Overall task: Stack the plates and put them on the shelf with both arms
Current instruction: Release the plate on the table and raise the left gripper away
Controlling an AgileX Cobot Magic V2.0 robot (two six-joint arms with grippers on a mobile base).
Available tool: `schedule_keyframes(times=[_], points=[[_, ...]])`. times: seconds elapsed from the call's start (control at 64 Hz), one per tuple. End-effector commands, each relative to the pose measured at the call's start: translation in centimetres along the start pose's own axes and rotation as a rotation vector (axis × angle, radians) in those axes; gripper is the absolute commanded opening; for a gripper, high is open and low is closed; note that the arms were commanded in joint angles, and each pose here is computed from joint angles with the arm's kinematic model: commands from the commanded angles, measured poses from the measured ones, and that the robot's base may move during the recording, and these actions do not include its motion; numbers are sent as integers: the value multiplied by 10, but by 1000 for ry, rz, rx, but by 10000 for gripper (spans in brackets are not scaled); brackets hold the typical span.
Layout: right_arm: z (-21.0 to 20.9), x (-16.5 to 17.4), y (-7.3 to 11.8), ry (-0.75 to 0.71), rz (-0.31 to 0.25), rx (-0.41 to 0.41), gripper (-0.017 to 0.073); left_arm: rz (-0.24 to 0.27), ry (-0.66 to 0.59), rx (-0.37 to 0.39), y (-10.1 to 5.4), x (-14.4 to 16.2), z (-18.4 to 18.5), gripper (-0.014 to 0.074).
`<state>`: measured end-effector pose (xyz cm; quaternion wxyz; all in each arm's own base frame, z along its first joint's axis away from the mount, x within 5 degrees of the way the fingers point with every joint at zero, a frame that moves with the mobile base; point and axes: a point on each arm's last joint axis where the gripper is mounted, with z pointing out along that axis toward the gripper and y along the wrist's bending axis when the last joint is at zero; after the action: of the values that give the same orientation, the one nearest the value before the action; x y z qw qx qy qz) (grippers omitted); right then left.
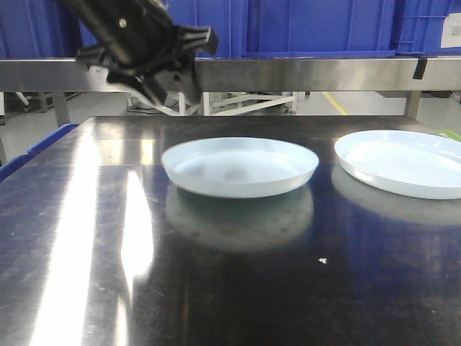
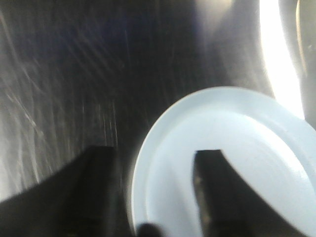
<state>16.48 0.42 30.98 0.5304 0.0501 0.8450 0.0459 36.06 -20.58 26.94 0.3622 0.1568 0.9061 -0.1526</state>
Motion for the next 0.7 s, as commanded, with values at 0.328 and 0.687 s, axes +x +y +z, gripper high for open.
schedule_keyframes(times=[0.328, 0.687], points=[[-6, -20, 2, -120, -9, -8, 526, 26, -456, -37, 15, -60, -154, 88], [-6, -20, 2, -121, -9, -8, 526, -131, -642, -253, 77, 13, -254, 88]])
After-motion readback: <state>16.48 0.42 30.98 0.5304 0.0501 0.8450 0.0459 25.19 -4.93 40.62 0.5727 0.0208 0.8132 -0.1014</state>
